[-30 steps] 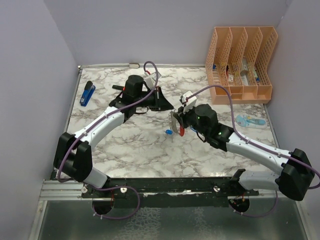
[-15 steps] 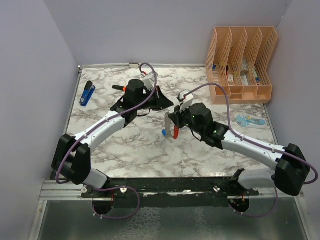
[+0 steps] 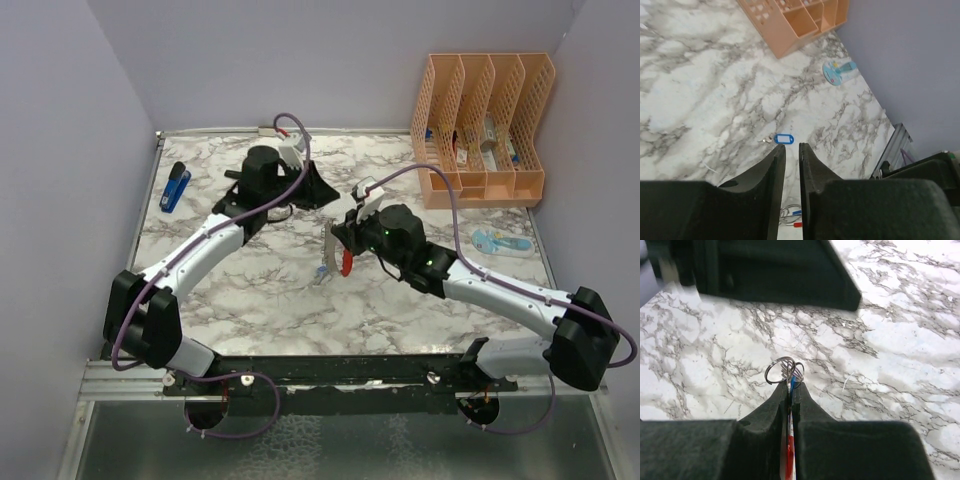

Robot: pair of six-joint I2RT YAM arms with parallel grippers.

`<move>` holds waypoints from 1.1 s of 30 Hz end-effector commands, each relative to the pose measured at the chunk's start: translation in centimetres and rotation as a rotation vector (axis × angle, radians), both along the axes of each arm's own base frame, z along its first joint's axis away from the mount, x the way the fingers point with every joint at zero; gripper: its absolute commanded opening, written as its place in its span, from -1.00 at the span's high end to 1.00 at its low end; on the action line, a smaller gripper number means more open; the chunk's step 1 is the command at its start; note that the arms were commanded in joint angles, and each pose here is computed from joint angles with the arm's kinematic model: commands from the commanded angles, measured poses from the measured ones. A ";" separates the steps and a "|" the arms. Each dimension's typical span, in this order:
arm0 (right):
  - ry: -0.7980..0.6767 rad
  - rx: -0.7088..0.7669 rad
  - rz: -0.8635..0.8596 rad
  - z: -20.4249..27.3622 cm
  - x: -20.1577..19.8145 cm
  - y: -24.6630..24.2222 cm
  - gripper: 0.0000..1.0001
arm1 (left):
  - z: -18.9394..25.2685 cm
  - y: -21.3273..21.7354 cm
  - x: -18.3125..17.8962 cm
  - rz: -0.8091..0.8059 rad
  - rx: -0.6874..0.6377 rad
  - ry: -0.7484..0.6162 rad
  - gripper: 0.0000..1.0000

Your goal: Put the keys on the keyring

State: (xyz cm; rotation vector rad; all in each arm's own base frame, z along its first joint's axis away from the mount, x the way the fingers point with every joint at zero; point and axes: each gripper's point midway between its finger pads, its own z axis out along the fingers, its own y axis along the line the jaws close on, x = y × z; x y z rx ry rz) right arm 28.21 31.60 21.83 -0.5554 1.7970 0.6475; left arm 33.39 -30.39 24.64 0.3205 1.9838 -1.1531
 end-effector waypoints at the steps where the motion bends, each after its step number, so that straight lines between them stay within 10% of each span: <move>1: -0.066 -0.038 -0.028 1.0 0.3 -1.2 0.98 | 2.3 2.5 0.6 -0.080 0.047 -0.022 0.52; 14: -0.059 -0.088 -0.017 0.4 0.5 -1.2 0.98 | 2.8 1.7 -2.0 -0.228 0.045 0.014 0.07; 33: -0.060 -0.092 -0.052 0.7 1.1 -1.4 0.98 | -0.1 -0.2 -4.7 -0.313 0.081 0.126 0.37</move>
